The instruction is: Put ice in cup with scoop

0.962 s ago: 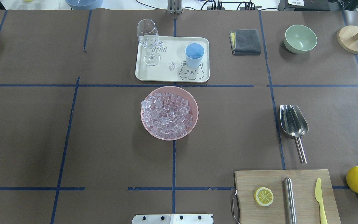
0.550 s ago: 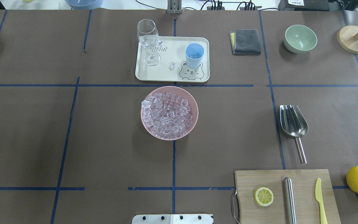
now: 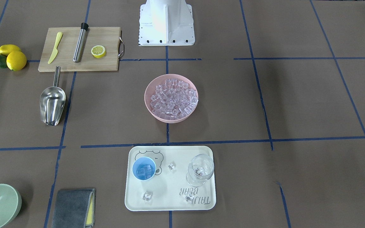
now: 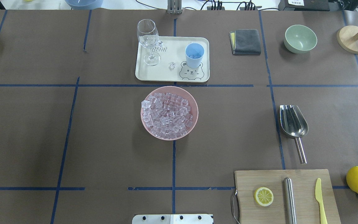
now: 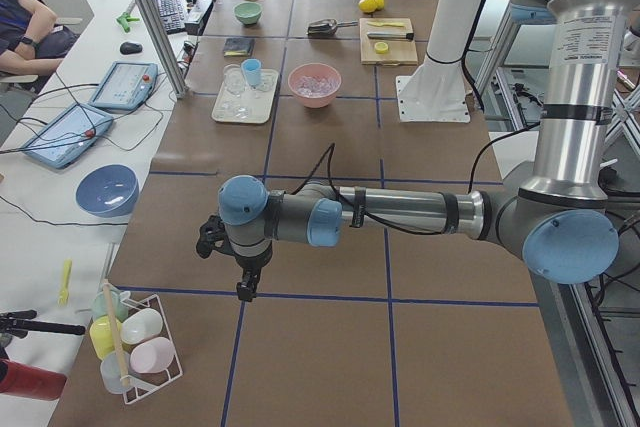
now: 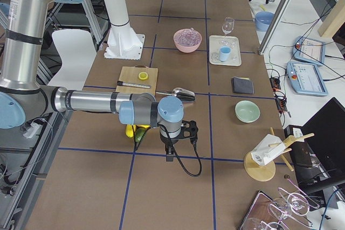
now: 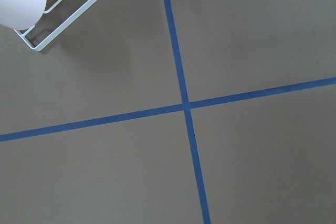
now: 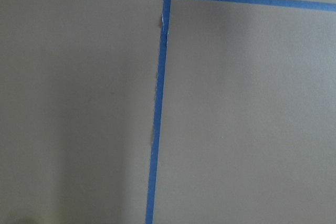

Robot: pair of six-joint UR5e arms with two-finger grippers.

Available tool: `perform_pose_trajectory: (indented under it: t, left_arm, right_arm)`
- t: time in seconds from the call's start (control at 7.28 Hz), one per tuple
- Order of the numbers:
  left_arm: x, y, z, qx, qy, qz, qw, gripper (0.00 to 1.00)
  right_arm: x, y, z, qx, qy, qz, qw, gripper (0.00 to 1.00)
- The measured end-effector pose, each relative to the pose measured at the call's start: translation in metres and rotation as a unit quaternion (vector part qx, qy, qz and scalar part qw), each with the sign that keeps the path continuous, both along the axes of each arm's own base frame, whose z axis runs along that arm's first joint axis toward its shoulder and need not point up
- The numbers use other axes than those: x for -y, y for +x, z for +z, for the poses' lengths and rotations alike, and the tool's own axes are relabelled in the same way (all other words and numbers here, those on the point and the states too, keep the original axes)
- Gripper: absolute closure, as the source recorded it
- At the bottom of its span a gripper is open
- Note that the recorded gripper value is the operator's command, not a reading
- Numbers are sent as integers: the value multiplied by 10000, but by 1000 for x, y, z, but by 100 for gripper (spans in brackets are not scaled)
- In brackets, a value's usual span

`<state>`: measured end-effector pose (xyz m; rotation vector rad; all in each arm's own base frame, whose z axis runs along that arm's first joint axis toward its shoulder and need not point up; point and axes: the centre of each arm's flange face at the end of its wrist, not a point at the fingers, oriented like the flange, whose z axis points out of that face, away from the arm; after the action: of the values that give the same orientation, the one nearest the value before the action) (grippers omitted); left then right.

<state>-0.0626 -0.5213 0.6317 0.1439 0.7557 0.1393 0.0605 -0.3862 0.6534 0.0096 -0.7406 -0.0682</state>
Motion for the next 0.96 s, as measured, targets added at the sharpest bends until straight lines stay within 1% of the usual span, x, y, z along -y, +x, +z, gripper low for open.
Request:
perform_pose_trajectory:
  t: [0.27, 0.96]
  left_arm:
    - [0, -1, 0, 62, 1, -2, 10000, 0]
    - [-14, -1, 4, 74, -29, -1, 10000, 0]
  right_arm:
    - [-1, 0, 2, -5, -12, -2, 10000, 0]
    - [1, 0, -2, 6, 22, 3, 10000, 0]
